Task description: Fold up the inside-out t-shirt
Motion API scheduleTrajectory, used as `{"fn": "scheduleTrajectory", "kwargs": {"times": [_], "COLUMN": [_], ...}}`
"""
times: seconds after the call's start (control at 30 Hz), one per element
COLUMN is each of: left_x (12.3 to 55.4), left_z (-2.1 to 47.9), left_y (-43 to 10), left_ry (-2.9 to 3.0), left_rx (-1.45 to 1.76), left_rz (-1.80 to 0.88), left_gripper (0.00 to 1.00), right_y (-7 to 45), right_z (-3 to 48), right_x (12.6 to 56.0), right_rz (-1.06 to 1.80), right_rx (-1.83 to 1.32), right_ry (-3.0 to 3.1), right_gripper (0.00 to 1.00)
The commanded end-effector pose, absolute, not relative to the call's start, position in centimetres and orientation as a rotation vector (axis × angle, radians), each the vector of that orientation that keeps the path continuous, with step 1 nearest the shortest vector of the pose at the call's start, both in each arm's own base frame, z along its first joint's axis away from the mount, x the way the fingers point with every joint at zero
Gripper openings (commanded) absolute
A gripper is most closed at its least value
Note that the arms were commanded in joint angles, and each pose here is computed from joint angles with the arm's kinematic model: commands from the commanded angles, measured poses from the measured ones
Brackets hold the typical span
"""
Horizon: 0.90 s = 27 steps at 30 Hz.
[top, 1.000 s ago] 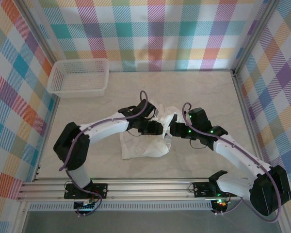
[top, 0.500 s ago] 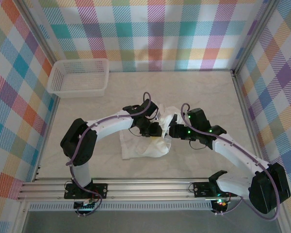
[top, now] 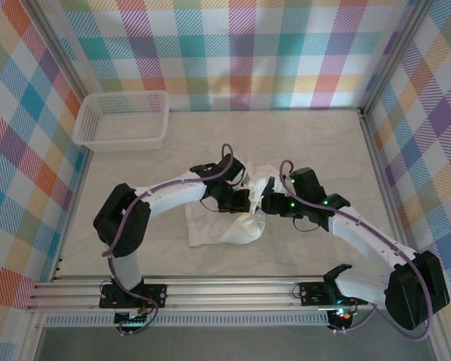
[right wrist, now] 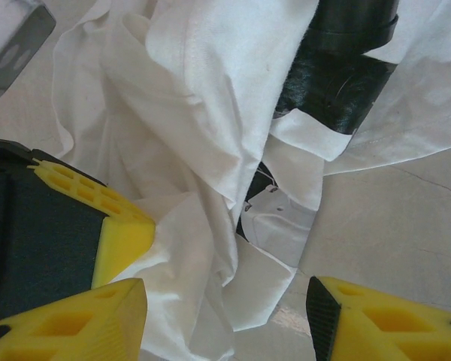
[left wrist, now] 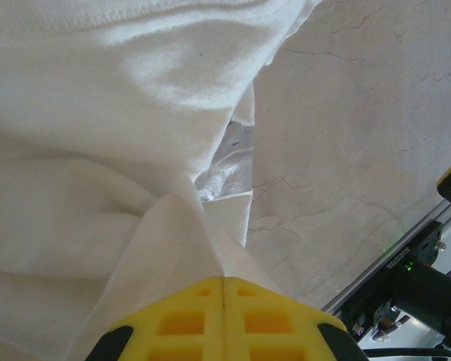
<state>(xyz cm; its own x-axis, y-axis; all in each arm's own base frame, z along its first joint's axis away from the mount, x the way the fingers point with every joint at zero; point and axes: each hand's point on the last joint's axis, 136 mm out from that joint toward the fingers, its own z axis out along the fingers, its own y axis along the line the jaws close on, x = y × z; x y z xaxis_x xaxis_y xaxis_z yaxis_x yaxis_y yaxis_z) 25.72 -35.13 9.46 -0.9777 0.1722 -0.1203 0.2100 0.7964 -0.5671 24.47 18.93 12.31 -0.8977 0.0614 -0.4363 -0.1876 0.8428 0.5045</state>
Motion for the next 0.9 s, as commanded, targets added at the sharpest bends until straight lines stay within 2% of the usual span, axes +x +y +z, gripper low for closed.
{"fn": "scheduleTrajectory", "kwargs": {"times": [0.0, 0.13, 0.27, 0.4, 0.7, 0.77, 0.87], "left_x": [25.7, 25.0, 22.3, 19.0, 12.8, 12.1, 12.2], "left_z": [12.4, 14.4, 15.1, 13.9, 10.6, 10.5, 11.2], "left_y": [-34.0, -31.5, -28.6, -25.3, -20.2, -19.9, -19.4], "left_ry": [2.848, 2.798, 2.782, 2.798, 2.874, 2.870, 2.830], "left_rx": [0.274, 0.238, 0.201, 0.107, -0.132, -0.146, -0.136], "left_rz": [-0.989, -0.967, -0.960, -0.957, -0.999, -1.030, -1.025], "left_gripper": [0.00, 0.00, 0.00, 0.00, 0.00, 0.16, 0.28], "right_y": [19.5, 21.2, 22.9, 24.4, 26.7, 26.6, 25.0], "right_z": [12.6, 13.7, 15.2, 15.4, 13.2, 12.6, 10.9], "right_x": [23.9, 23.4, 22.3, 20.2, 18.1, 18.8, 21.2], "right_rz": [0.820, 0.948, 1.062, 1.073, 1.064, 1.009, 0.793], "right_rx": [-0.170, -0.278, -0.429, -0.629, -0.827, -0.804, -0.688], "right_ry": [2.565, 2.509, 2.422, 2.326, 2.360, 2.389, 2.483], "right_gripper": [0.59, 0.59, 0.59, 0.61, 0.64, 0.64, 0.64]}}
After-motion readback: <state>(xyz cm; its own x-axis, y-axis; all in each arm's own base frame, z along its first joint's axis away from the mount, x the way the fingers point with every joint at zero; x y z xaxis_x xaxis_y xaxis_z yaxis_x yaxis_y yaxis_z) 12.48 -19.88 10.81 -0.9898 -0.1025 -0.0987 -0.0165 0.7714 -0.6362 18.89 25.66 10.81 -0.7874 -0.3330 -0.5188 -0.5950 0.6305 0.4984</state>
